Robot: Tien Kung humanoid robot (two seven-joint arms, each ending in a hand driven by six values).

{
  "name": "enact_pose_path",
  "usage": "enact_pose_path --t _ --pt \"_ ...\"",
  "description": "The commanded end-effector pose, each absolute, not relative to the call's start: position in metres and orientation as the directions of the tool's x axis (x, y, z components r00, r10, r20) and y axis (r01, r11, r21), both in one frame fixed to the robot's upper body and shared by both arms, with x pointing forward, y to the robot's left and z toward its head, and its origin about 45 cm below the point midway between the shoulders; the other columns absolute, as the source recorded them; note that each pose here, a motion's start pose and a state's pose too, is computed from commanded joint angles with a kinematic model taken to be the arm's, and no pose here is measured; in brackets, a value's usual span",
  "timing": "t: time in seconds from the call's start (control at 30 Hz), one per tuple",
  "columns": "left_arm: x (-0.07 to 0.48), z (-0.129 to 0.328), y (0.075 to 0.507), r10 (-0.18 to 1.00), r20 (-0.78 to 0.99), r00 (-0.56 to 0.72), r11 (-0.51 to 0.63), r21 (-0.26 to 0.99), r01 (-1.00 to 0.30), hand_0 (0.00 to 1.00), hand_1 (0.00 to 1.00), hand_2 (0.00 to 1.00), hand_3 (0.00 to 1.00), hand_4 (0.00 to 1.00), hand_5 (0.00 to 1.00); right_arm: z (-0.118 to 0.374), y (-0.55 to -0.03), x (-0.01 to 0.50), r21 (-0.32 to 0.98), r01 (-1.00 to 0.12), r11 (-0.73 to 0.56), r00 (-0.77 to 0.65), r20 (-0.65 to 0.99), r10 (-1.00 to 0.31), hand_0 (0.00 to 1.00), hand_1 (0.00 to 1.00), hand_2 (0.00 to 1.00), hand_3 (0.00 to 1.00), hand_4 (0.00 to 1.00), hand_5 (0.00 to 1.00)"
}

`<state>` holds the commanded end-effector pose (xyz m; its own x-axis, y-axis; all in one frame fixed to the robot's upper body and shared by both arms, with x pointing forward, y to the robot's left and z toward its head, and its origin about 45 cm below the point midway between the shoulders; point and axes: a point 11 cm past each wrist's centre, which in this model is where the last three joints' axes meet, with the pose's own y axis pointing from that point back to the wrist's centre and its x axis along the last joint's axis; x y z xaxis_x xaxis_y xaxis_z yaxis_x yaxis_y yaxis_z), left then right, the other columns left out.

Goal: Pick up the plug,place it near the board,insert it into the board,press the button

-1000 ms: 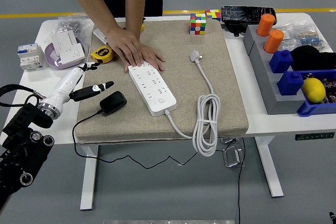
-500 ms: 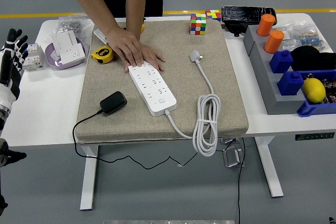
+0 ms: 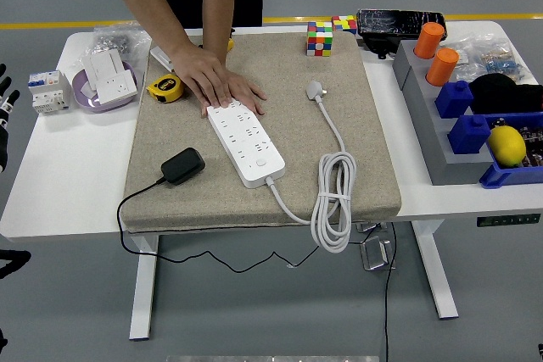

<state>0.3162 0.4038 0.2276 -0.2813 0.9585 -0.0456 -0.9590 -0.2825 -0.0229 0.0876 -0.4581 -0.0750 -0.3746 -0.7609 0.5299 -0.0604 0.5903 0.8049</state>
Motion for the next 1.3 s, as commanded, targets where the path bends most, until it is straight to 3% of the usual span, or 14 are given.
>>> enact_pose_path --t 0.3,0.53,0.9,1.3 --pt "0.309 0.225 0.404 0.895 0.335 -0.294 -0.294 -0.053 -0.954 0.901 0.952 0.919 0.928 0.998 0.998 -0.074 -0.459 0.086 0.795 -0.068 0.602 -0.372 0.54 -0.755 0.959 0.898 0.859 0.88 0.998 0.998" --pt "0.316 0.224 0.388 0.789 0.577 -0.211 -0.213 -0.065 -0.975 0.906 0.962 0.921 0.93 0.998 0.998 -0.073 -0.46 0.088 0.792 -0.077 0.606 -0.368 0.543 -0.755 0.961 0.897 0.859 0.879 0.998 0.998" --pt "0.328 0.216 0.357 0.777 0.619 -0.115 -0.108 -0.05 -0.993 0.906 0.962 0.922 0.933 0.998 0.998 -0.069 -0.467 0.09 0.781 -0.085 0.618 -0.353 0.557 -0.752 0.967 0.898 0.859 0.878 0.998 0.998" --pt "0.32 0.197 0.359 0.782 0.619 -0.075 -0.106 0.013 -0.994 0.901 0.961 0.923 0.933 0.998 0.998 -0.076 -0.462 0.067 0.79 -0.047 0.612 -0.34 0.563 -0.753 0.974 0.905 0.86 0.879 0.998 0.998"
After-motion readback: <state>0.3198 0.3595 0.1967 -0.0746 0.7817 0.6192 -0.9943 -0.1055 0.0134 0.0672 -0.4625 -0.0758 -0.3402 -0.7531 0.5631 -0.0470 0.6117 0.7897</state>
